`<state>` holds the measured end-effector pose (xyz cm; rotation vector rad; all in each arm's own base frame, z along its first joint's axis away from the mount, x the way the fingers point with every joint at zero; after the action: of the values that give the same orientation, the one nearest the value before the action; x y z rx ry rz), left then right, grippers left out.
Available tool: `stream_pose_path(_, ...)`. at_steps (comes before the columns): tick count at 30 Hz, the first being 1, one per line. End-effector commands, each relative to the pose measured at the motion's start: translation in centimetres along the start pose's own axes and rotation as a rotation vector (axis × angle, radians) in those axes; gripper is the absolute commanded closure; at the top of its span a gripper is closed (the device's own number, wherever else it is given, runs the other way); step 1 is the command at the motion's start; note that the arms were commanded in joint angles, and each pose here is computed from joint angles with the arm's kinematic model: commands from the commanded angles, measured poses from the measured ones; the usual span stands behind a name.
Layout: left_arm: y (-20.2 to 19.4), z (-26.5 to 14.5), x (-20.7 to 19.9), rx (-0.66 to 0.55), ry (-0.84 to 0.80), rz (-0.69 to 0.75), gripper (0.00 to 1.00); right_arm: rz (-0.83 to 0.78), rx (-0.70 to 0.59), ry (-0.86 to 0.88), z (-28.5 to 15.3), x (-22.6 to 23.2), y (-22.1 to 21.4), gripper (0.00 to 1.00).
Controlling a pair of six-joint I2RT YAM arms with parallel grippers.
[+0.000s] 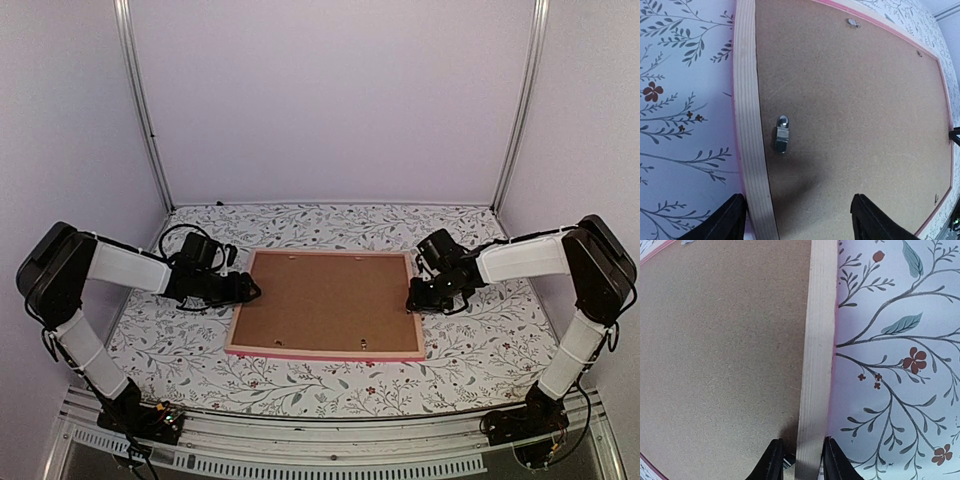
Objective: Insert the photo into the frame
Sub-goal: Press the fastener onto the backboard.
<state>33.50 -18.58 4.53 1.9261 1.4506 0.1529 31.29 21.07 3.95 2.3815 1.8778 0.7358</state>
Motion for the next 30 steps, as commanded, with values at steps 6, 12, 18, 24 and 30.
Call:
stream_pose_path(6, -1.1, -0.4, -0.4, -0.007, -0.022, -0.011, 0.29, 0.010, 0.113, -0.011, 1.4, -1.4, -1.7, 0.78)
stream_pose_path(12, -2.0, -0.5, -0.7, -0.007, -0.033, -0.021, 0.32, 0.025, 0.146, 0.034, 1.4, -1.3, -1.5, 0.80)
stream_pose_path(18, -2.7, -0.5, -1.0, -0.001, -0.038, -0.025, 0.32, 0.001, 0.158, 0.048, 1.5, -0.8, -1.2, 0.74)
stream_pose_path(24, -2.5, -0.8, -1.2, -0.013, -0.034, -0.021, 0.32, -0.047, 0.156, 0.032, 1.4, -0.3, -0.4, 0.67)
stream_pose_path(30, -2.5, -1.0, -1.3, -0.016, -0.035, -0.020, 0.32, -0.089, 0.150, -0.012, 1.2, -0.5, 0.2, 0.69)
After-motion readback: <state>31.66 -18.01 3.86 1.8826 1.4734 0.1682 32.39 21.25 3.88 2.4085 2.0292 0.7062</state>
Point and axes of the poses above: each gripper's point midway between its finger pads, its own z axis out along the fingers, its own x axis along the line the jaws close on, y = z × x, the point moved 2 cm from there along -z, back along the fingers, and after that the axes turned 15 degrees about z, right-handed, at the moved point
